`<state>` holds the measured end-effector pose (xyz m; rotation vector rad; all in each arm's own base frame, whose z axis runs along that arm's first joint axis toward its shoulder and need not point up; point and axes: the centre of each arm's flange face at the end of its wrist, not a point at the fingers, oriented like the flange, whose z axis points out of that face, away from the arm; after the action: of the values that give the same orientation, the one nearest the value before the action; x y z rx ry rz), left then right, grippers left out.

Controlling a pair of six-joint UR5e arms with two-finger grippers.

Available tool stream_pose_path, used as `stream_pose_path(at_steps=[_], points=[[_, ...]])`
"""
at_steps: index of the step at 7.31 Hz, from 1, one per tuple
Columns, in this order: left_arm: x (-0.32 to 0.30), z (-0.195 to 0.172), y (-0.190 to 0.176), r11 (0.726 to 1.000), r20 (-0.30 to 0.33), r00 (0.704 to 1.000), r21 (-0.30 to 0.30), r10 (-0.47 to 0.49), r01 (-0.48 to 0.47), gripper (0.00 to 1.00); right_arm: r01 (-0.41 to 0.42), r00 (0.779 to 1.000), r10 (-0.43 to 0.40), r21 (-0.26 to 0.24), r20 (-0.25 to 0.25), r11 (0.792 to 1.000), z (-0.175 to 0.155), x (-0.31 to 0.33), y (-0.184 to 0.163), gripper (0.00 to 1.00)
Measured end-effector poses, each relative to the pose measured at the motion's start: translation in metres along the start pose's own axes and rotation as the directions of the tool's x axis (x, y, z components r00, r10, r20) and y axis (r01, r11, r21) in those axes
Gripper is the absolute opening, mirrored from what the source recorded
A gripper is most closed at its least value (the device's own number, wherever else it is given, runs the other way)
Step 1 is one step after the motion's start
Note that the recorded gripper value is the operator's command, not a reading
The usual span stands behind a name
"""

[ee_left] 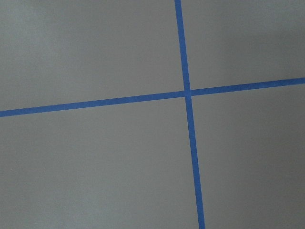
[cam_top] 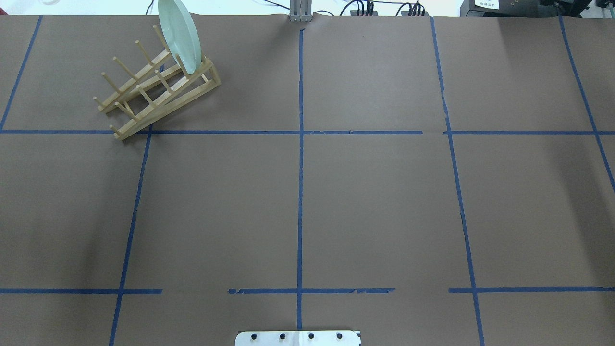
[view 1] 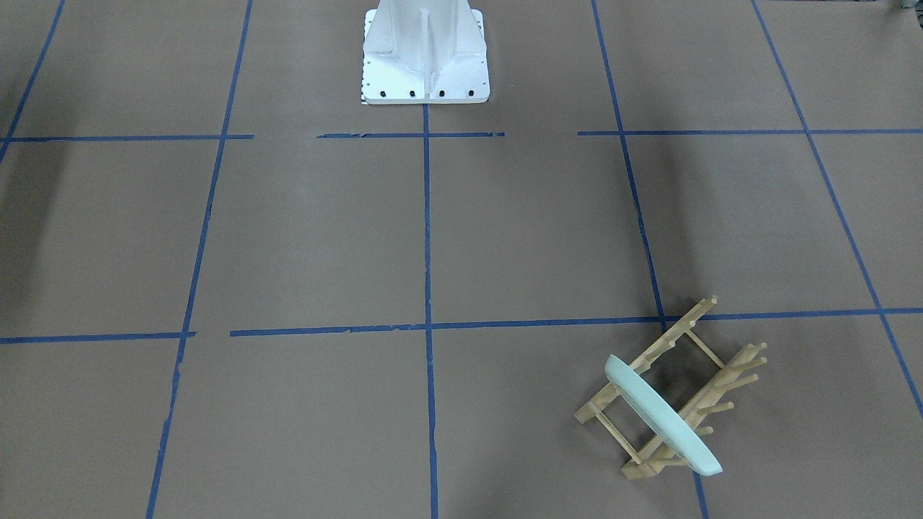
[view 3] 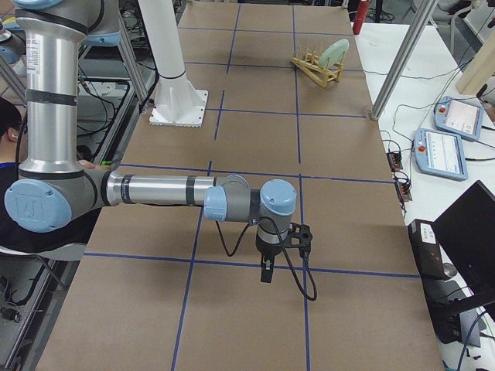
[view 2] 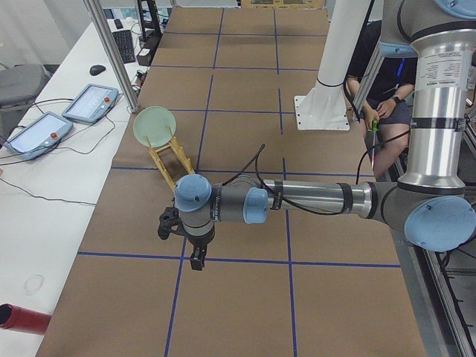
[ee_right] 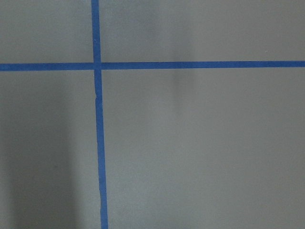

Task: Place plate on table
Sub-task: 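Move the left gripper toward the pale green plate in the wooden rack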

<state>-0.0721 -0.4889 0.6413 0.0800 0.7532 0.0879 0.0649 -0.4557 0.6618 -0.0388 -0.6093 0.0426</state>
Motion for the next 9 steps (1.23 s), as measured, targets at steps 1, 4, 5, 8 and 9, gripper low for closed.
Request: stream_pose_path(at_steps=[1, 4, 5, 8, 9], points=[[0.001, -0.001, -0.002, 1.000, -0.001, 1.000, 0.003, 0.001, -0.001, 1.00, 0.000, 1.000, 0.000, 0.000, 0.000, 1.000, 0.000, 0.000, 0.000, 1.00], [0.036, -0.041, -0.056, 0.994, -0.005, 0.998, 0.084, 0.064, -0.063, 1.00, 0.000, 1.000, 0.000, 0.000, 0.000, 1.000, 0.000, 0.000, 0.000, 1.00], [0.064, -0.069, -0.084, 0.988, -0.044, 0.996, 0.139, 0.073, -0.067, 1.00, -0.001, 1.000, 0.001, 0.000, 0.000, 1.000, 0.000, 0.000, 0.000, 1.00], [0.146, -0.130, -0.131, 0.954, -0.259, 0.966, 0.292, 0.006, 0.072, 1.00, -0.001, 1.000, 0.001, 0.000, 0.000, 1.000, 0.000, 0.000, 0.000, 1.00], [0.172, -0.131, -0.136, 0.940, -0.317, 0.948, 0.323, -0.004, 0.112, 1.00, 0.000, 1.000, 0.000, 0.000, 0.000, 1.000, 0.000, 0.000, 0.000, 1.00]])
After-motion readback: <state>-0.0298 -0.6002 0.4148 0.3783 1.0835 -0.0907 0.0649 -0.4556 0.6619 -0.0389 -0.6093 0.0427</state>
